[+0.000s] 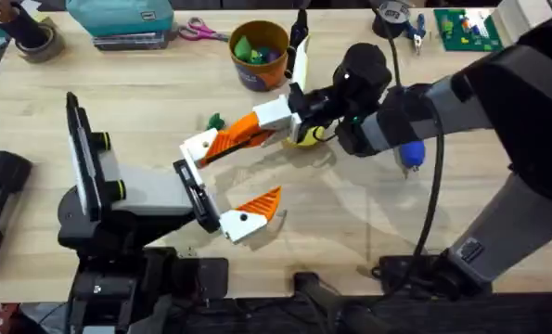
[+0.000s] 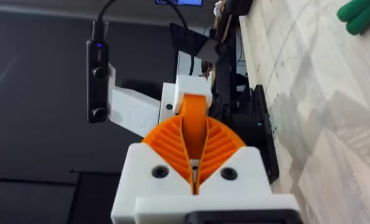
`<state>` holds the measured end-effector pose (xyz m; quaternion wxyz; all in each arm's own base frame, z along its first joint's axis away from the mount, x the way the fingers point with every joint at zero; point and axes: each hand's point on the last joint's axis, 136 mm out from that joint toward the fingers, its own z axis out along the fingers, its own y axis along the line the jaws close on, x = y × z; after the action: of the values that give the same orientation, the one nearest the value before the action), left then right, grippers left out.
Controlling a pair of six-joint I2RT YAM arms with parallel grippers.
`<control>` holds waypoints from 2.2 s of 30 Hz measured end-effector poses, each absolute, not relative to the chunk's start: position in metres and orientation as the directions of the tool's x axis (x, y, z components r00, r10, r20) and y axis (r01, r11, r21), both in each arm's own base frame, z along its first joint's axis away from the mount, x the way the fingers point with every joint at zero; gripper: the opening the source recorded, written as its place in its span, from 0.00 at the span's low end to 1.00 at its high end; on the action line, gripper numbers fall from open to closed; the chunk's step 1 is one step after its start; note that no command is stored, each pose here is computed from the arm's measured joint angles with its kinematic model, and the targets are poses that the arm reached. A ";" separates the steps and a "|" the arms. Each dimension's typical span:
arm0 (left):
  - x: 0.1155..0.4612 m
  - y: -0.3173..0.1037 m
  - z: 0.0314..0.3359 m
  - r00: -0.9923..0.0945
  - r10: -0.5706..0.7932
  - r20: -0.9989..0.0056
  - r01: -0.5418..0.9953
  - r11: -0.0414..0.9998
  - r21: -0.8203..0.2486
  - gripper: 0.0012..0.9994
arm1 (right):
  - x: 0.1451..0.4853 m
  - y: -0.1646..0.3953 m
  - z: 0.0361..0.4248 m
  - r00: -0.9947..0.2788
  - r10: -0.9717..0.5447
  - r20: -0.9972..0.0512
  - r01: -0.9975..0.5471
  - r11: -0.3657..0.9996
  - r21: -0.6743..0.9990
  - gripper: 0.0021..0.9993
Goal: Pick up the gripper from the table and insert it into the empty holder that is missing its gripper. Then pick up a screw, insert it into the mounting hole, and use the screwdriver to tighten it. Finally, clean up the table by picking up the vegetable and placing it into the bucket.
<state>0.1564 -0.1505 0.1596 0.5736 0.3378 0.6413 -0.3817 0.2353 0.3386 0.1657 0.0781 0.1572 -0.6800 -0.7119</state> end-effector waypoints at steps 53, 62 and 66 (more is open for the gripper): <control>0.156 -0.151 0.160 -0.114 -0.004 -0.994 0.874 0.476 -0.102 0.99 | 0.276 0.209 0.181 -0.996 0.017 -0.091 -0.074 0.436 0.897 1.00; 0.156 -0.151 0.160 -0.113 -0.004 -0.994 0.874 0.476 -0.102 0.99 | 0.274 0.171 0.195 -0.905 -0.185 -0.384 -0.358 0.817 0.451 1.00; 0.156 -0.151 0.160 -0.113 -0.004 -0.994 0.874 0.476 -0.102 0.99 | 0.263 0.165 0.190 -0.888 -0.267 -0.374 -0.394 0.862 0.320 1.00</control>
<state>0.1556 -0.1510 0.1597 0.5728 0.3396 0.6401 -0.3832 0.2633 0.1648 0.1899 -0.1606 0.1739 -0.9513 -0.1975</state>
